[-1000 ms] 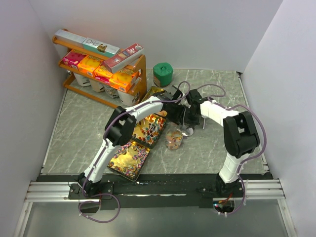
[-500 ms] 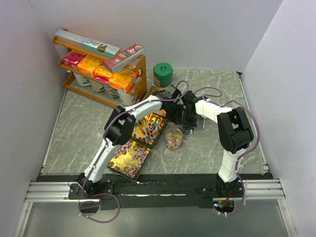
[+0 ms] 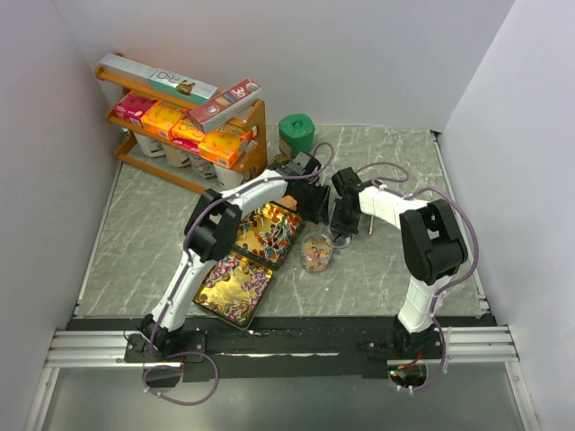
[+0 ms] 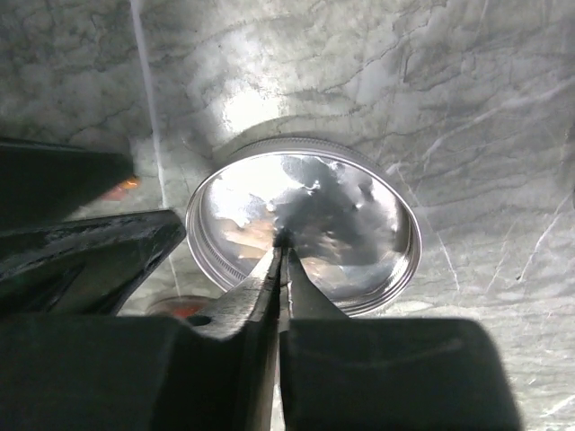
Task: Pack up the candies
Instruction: Pick up the bottle lid at the center of the board.
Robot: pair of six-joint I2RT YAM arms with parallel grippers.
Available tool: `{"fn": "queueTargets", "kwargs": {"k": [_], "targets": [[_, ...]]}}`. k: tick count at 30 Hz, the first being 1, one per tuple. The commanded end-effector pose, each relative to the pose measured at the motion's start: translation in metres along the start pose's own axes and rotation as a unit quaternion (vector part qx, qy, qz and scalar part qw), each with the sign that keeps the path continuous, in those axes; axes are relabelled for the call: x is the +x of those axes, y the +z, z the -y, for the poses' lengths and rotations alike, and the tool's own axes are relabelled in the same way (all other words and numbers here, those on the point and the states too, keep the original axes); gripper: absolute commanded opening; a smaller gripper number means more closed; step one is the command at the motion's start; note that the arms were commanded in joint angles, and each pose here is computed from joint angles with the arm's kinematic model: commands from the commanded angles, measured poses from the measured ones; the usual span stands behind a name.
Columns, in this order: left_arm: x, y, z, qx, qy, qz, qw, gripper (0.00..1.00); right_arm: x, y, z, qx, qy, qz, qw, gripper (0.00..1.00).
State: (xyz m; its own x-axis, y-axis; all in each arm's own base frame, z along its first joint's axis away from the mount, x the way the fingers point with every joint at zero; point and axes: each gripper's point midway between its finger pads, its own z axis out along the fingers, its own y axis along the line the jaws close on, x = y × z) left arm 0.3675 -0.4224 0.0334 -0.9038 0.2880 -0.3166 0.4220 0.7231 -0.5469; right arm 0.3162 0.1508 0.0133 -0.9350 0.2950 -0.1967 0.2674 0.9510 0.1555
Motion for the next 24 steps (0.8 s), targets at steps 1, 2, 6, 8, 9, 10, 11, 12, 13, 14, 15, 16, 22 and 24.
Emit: {"fn": "queueTargets", "kwargs": {"k": [1, 2, 6, 8, 9, 10, 11, 12, 13, 14, 15, 16, 22, 24], "targets": [[-0.02, -0.032, -0.001, -0.02, 0.015, 0.034, 0.999, 0.53, 0.0, -0.008, 0.015, 0.044, -0.026, 0.017, 0.999, 0.17], [-0.03, -0.04, 0.005, -0.017, 0.019, 0.049, 0.998, 0.54, -0.006, -0.014, 0.012, 0.04, -0.033, 0.03, 0.998, 0.19], [-0.055, -0.068, 0.025, -0.003, 0.029, 0.099, 0.995, 0.59, -0.031, -0.036, 0.002, 0.027, -0.052, 0.075, 0.995, 0.26], [-0.065, -0.086, 0.034, 0.002, 0.034, 0.121, 0.992, 0.6, -0.036, -0.044, -0.001, 0.017, -0.062, 0.086, 0.994, 0.27], [-0.069, -0.092, 0.032, -0.009, 0.03, 0.133, 0.991, 0.6, -0.037, -0.046, -0.004, 0.009, -0.068, 0.092, 0.993, 0.27], [-0.074, -0.103, 0.032, -0.013, 0.03, 0.146, 0.989, 0.6, -0.038, -0.044, -0.007, -0.002, -0.081, 0.1, 0.992, 0.27], [-0.078, -0.11, 0.029, -0.021, 0.028, 0.155, 0.987, 0.6, -0.036, -0.048, -0.013, -0.021, -0.09, 0.104, 0.99, 0.27], [-0.08, -0.115, 0.027, -0.027, 0.022, 0.162, 0.986, 0.6, -0.034, -0.046, -0.017, -0.029, -0.1, 0.105, 0.989, 0.28], [-0.084, -0.128, 0.021, -0.036, 0.016, 0.178, 0.983, 0.6, -0.033, -0.044, -0.02, -0.034, -0.112, 0.105, 0.988, 0.28], [-0.086, -0.133, 0.019, -0.039, 0.014, 0.185, 0.982, 0.6, -0.032, -0.041, -0.025, -0.042, -0.121, 0.104, 0.986, 0.27], [-0.088, -0.139, 0.017, -0.04, 0.01, 0.19, 0.981, 0.6, -0.032, -0.039, -0.028, -0.043, -0.126, 0.103, 0.986, 0.27], [-0.09, -0.149, 0.018, -0.035, 0.011, 0.197, 0.98, 0.6, -0.032, -0.041, -0.035, -0.044, -0.136, 0.105, 0.984, 0.27], [-0.083, -0.157, 0.014, -0.039, 0.01, 0.193, 0.98, 0.6, -0.026, -0.027, -0.052, -0.05, -0.151, 0.087, 0.983, 0.28], [-0.08, -0.158, 0.01, -0.044, 0.005, 0.191, 0.981, 0.6, -0.02, -0.017, -0.051, -0.039, -0.155, 0.07, 0.985, 0.28]]}}
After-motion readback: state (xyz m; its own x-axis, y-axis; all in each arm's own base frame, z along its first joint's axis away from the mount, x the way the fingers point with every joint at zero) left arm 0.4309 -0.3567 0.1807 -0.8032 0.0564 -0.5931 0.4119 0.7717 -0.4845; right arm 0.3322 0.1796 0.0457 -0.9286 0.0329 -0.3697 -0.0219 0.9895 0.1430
